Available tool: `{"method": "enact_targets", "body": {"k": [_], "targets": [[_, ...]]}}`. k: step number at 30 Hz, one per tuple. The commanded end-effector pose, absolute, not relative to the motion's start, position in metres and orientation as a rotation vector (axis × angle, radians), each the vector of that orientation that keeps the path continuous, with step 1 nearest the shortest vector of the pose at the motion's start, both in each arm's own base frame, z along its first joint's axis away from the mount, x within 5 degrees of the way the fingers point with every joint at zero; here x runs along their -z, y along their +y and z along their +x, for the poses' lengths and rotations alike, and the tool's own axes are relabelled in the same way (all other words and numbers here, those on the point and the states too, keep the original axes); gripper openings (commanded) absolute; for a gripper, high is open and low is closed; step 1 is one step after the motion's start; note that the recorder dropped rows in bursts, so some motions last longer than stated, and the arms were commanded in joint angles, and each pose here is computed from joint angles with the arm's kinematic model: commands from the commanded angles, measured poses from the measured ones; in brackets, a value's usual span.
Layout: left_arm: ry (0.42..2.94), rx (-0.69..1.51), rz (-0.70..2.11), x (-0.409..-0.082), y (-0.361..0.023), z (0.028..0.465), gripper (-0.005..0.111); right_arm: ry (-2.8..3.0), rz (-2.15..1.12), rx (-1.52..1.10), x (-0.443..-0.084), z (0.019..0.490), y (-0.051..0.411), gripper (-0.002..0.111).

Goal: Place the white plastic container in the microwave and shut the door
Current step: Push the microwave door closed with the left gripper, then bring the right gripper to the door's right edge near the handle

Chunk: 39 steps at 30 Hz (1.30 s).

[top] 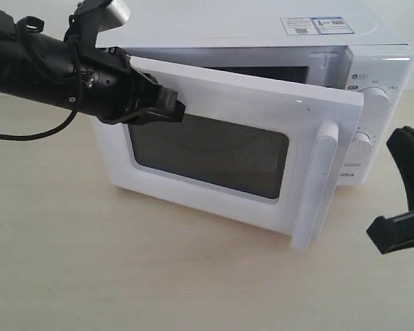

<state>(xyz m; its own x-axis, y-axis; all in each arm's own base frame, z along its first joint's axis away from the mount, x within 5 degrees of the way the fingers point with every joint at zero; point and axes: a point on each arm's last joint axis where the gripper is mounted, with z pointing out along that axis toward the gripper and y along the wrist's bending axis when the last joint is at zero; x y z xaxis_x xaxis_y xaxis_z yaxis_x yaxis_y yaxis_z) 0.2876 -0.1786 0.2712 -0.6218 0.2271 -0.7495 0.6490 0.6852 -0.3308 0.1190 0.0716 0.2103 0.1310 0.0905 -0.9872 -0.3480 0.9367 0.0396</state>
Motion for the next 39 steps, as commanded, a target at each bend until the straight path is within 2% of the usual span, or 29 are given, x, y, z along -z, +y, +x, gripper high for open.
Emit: {"method": "enact_targets", "body": {"k": [1,11,15,21,31,39], "targets": [[2.158,0.711,0.613,-0.275,-0.177,0.295,0.004,1.334,-0.37,-0.374,-0.215,0.114,0.084,0.0],[2.127,0.641,0.554,-0.277,-0.173,0.301,0.004,1.387,-0.461,-0.435,-0.237,0.127,0.112,0.0],[2.131,0.637,0.561,-0.275,-0.173,0.302,0.004,1.417,-0.427,-0.368,-0.245,0.137,0.114,0.0],[2.171,0.651,0.563,-0.263,-0.176,0.306,0.004,1.457,-0.404,-0.333,-0.246,0.151,0.125,0.0],[2.166,0.64,0.554,-0.263,-0.175,0.307,0.004,1.528,-0.314,-0.282,-0.238,0.177,0.143,0.0],[2.174,0.66,0.572,-0.263,-0.176,0.305,0.004,1.557,-0.203,-0.213,-0.247,0.19,0.144,0.0]]}}
